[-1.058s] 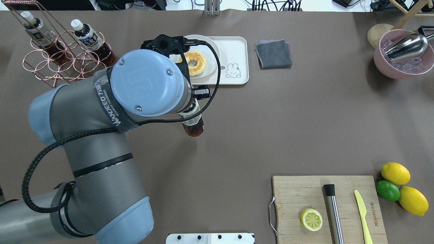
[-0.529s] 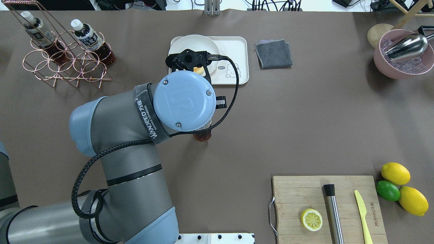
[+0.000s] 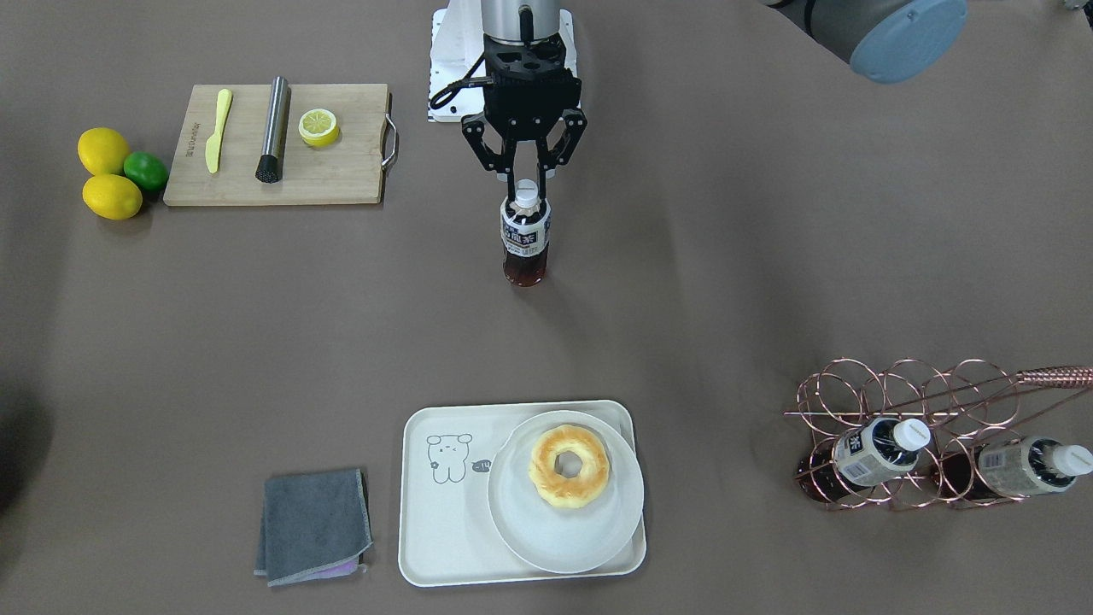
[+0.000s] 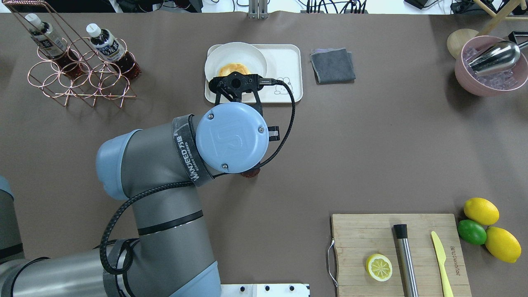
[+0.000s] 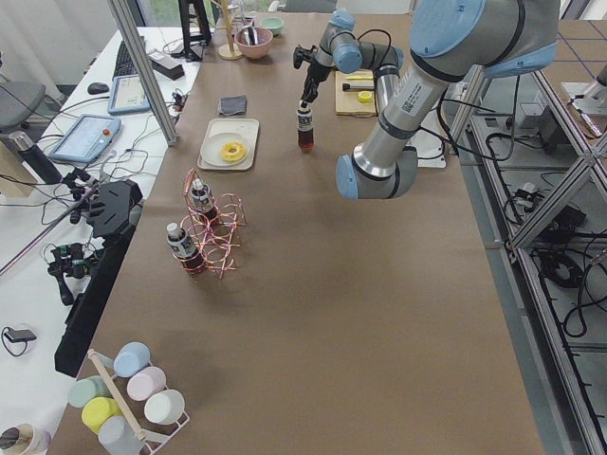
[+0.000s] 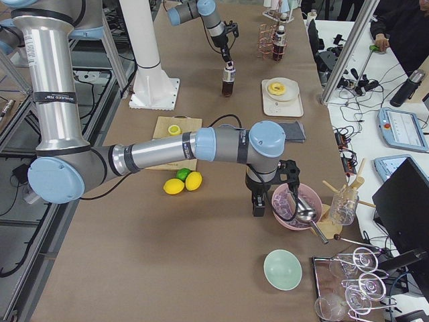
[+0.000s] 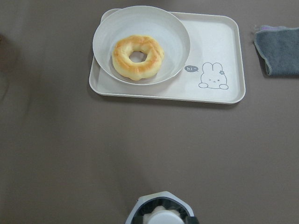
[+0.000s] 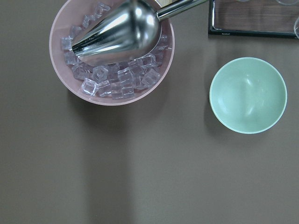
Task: Place tea on tray
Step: 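Carry the bottle with the left gripper and set it down near the tray, then open the left gripper and withdraw the left arm to rest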
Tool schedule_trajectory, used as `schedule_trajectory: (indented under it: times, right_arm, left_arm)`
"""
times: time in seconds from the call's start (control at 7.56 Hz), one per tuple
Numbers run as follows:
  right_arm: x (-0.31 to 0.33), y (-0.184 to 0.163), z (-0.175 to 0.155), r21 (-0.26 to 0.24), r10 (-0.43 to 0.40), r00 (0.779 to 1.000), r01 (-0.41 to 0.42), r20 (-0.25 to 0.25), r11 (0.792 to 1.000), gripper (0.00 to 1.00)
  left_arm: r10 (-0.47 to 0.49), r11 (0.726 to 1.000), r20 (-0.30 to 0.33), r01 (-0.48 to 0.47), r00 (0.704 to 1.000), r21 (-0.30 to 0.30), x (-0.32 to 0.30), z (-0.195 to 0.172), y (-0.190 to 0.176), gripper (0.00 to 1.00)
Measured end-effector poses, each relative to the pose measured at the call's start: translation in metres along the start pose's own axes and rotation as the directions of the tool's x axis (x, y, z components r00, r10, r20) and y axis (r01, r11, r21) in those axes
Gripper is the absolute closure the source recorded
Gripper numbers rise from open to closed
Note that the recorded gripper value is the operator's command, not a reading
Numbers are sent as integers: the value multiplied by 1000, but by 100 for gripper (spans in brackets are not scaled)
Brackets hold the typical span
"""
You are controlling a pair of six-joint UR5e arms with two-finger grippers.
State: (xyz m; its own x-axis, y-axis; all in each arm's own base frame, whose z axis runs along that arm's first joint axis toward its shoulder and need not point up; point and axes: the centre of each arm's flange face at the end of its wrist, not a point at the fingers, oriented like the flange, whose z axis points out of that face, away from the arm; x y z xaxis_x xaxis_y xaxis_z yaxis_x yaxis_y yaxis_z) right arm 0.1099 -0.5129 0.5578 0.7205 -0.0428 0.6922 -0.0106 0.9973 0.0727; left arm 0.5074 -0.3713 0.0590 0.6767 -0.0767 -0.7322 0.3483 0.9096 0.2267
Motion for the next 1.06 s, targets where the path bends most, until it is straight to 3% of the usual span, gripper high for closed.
schedule_trajectory:
  times: [0.4,0.53,0.66,1.06]
  right_arm:
    - [1,0,1,-3,2,1000,-2,0,1000,0]
    - [1,0,2,-5,3,1000,-3,0,1000,0]
    - [2,0,2,-5,4,1000,-4,1,1000,0]
    - [3,-1,4,-8,6,1000,-6,1,1000,0]
  left_arm:
    - [3,1000,4,-3,1000,-1,0,3,1,100]
    - [4,1000,5,-4,1000,-1,0,4,1,84]
    - [6,1000,2,-6,1000,-1,0,4,1,2]
    - [10,1000,10,-10,1000,22,-1,10,0,2]
